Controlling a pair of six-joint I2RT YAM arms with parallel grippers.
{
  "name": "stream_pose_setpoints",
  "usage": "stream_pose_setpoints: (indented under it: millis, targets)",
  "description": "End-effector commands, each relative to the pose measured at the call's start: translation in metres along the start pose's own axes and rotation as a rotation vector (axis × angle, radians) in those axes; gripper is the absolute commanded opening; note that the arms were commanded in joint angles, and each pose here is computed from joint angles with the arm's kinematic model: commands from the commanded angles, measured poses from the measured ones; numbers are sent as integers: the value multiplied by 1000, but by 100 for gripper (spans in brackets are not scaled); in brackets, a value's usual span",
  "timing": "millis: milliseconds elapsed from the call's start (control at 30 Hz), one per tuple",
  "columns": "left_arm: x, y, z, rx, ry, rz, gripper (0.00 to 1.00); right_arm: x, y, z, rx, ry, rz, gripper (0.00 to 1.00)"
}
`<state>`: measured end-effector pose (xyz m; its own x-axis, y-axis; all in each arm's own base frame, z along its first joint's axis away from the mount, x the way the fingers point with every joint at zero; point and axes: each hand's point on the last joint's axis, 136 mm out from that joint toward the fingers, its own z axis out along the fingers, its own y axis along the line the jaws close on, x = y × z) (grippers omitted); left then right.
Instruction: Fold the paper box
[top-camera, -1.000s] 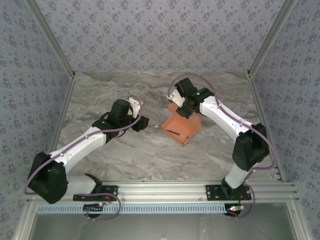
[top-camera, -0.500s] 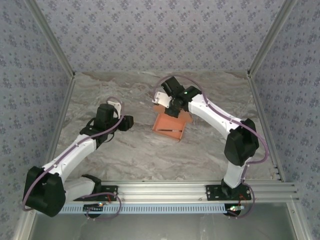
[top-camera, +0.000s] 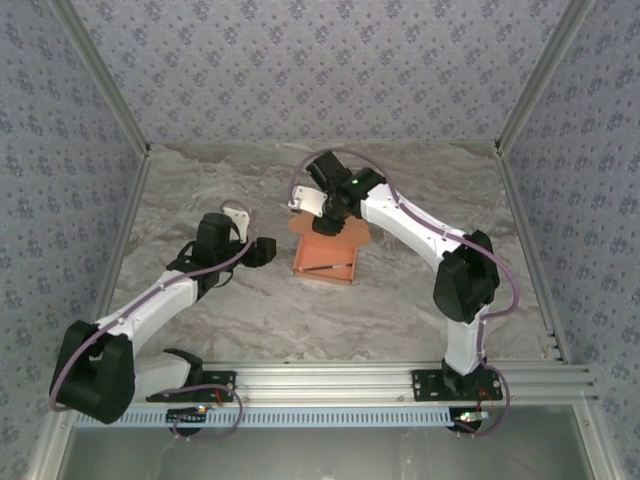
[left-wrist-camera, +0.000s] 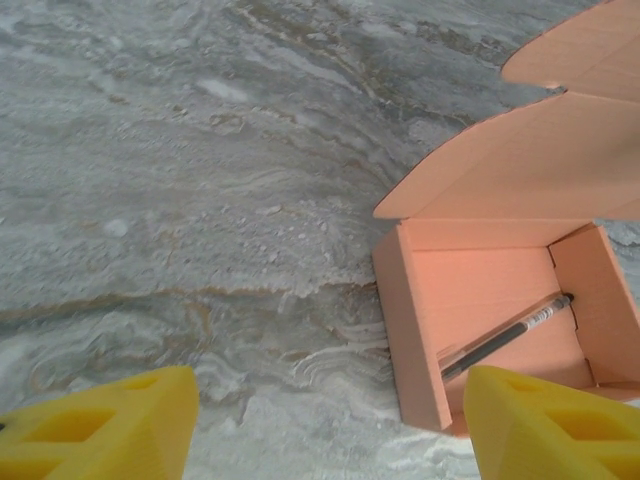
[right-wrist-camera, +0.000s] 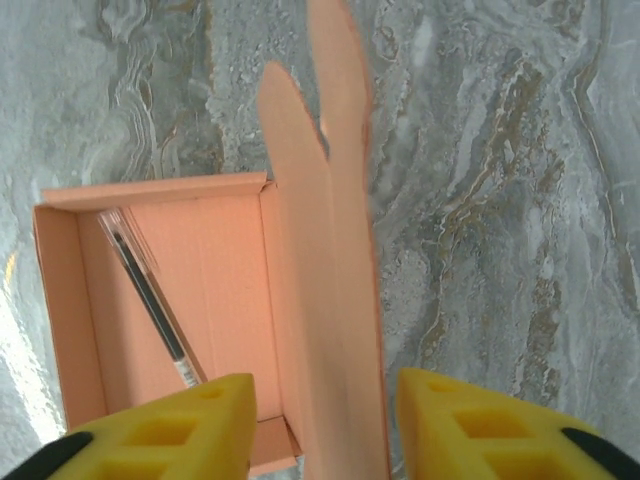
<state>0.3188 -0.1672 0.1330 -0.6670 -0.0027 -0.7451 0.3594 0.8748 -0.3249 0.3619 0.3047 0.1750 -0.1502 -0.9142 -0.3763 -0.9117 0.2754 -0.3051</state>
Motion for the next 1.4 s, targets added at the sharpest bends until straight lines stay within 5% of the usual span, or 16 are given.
stream_pose_setpoints:
  millis: [0,200,433,900,1367]
  targets:
    - [-29,-19,6,103,-103,88,71,-20,-18,-53,60,-151,104,51]
    - [-38,-22,25,142,-145,171,72,14,-30,-97,127,-299,384,60]
    - [-34,-28,48,217,-144,272,69,93,-23,-78,150,-368,634,61]
    - [-37,-37,65,353,-126,408,59,114,-1,-19,144,-466,638,57]
    - [-42,-49,78,452,-103,435,36,112,1,9,130,-472,638,32]
